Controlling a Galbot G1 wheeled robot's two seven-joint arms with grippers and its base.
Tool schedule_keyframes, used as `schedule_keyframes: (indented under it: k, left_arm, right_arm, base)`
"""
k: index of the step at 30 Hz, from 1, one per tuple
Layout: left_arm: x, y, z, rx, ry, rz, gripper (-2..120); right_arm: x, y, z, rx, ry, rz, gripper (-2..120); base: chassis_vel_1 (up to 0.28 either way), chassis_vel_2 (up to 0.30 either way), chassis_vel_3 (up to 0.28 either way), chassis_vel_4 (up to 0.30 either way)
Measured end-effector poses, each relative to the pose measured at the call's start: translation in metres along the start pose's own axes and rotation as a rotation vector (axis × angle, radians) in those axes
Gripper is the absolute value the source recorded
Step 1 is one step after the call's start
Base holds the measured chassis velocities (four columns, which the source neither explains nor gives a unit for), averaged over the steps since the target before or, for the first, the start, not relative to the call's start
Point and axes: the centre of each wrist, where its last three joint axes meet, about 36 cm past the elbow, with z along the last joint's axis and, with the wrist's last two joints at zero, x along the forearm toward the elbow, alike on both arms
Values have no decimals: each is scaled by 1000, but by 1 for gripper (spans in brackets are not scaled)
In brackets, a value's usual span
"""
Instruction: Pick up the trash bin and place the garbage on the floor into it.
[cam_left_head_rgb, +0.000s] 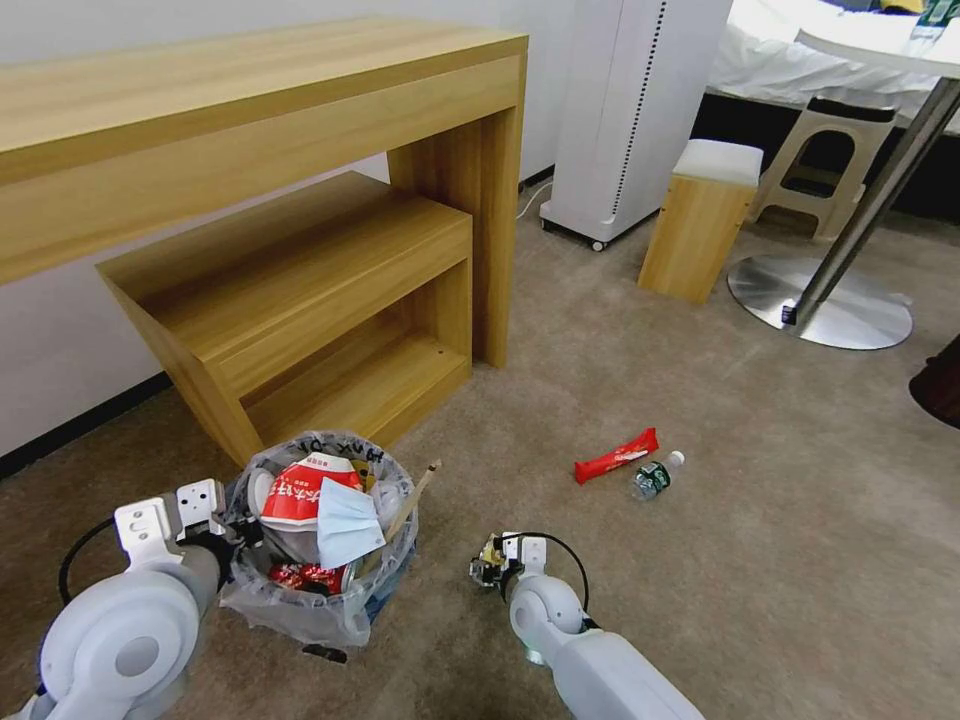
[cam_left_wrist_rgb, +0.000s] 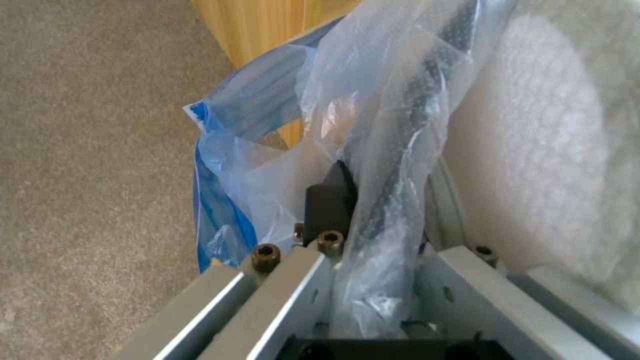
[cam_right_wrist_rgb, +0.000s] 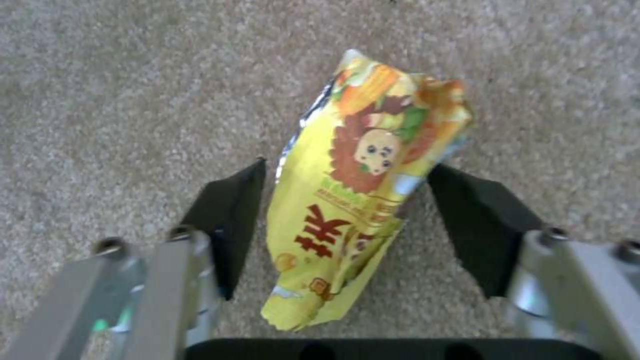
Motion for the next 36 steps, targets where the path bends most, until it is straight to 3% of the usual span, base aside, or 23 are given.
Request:
schedule_keyframes:
  k: [10,12,18,24,29,31,36]
  left_arm:
    - [1,0,0,-3,-2,-1,0]
    - [1,0,0,-2,-2,2,0]
    - [1,0,0,-2,-3,4,0]
    - [1,-1,0,-2,-4,5,0]
    - [0,-1,0,-3,-3,9,0]
    - [-1,-2,0,-3,1,13,0]
    - [-2,-3,2,-5,8,17,0]
  right_arm:
    - [-1,-7,-5,0,-21,15,30]
    - [-1,-10,-7,-1,-24,20,17]
    - [-3,-14,-6,-1,-24,27,0]
    - [4,-15,-12,9,-65,8,0]
    - [31,-19,-28,44,-186,-67,0]
    - [51,-30,-42,86,-286,-114,0]
    - [72,-46,-61,127,-405,-166,0]
  base:
    - [0,0,0,0]
    - [0,0,0,0]
    - [0,0,0,0]
    - [0,0,0,0]
    - [0,0,0,0]
    - [0,0,0,0]
    - [0,0,0,0]
